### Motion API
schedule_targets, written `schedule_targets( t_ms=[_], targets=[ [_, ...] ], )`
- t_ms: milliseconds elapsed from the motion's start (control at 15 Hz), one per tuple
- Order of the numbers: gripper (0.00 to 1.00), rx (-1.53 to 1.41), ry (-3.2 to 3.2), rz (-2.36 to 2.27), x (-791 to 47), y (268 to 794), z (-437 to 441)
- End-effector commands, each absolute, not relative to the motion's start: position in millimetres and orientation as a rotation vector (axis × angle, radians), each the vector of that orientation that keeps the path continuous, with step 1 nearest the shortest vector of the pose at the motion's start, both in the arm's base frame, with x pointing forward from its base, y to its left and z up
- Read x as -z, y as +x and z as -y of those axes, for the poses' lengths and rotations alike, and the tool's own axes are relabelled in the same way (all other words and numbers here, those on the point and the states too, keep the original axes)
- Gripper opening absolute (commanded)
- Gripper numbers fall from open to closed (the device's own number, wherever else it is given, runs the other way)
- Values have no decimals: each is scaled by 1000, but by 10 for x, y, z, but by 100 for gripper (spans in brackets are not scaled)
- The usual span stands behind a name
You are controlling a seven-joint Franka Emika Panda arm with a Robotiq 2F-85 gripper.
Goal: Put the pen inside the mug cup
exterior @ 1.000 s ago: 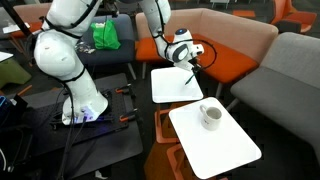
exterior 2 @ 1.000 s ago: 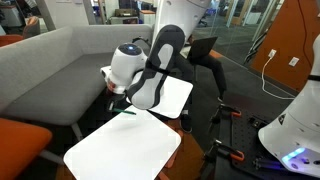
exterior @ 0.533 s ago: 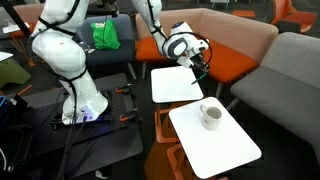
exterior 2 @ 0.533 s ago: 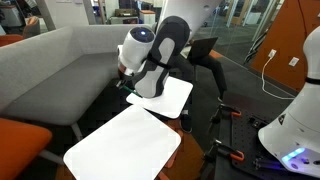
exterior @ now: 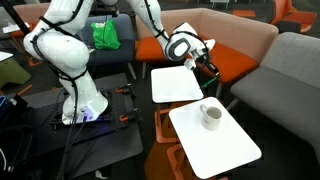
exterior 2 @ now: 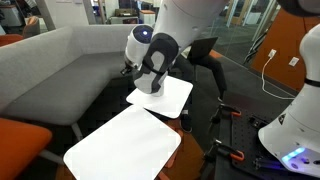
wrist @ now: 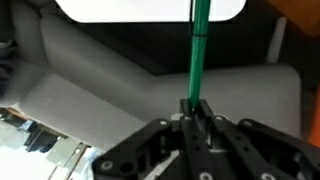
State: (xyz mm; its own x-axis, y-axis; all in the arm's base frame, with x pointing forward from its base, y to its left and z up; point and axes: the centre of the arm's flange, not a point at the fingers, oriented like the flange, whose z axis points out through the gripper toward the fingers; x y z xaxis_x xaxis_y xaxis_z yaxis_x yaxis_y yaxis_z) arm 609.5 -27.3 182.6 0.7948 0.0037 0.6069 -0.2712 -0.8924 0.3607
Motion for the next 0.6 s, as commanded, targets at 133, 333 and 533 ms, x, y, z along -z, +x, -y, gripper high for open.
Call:
schedule_targets(
  t_ms=[133,333,533],
  targets=[
    [3,-931,2405,304,-1973,6137,195],
    [3,-935,2448,322,-1871,6116,228],
    [3,-927,2454,284,-1868,6087,227]
  ],
)
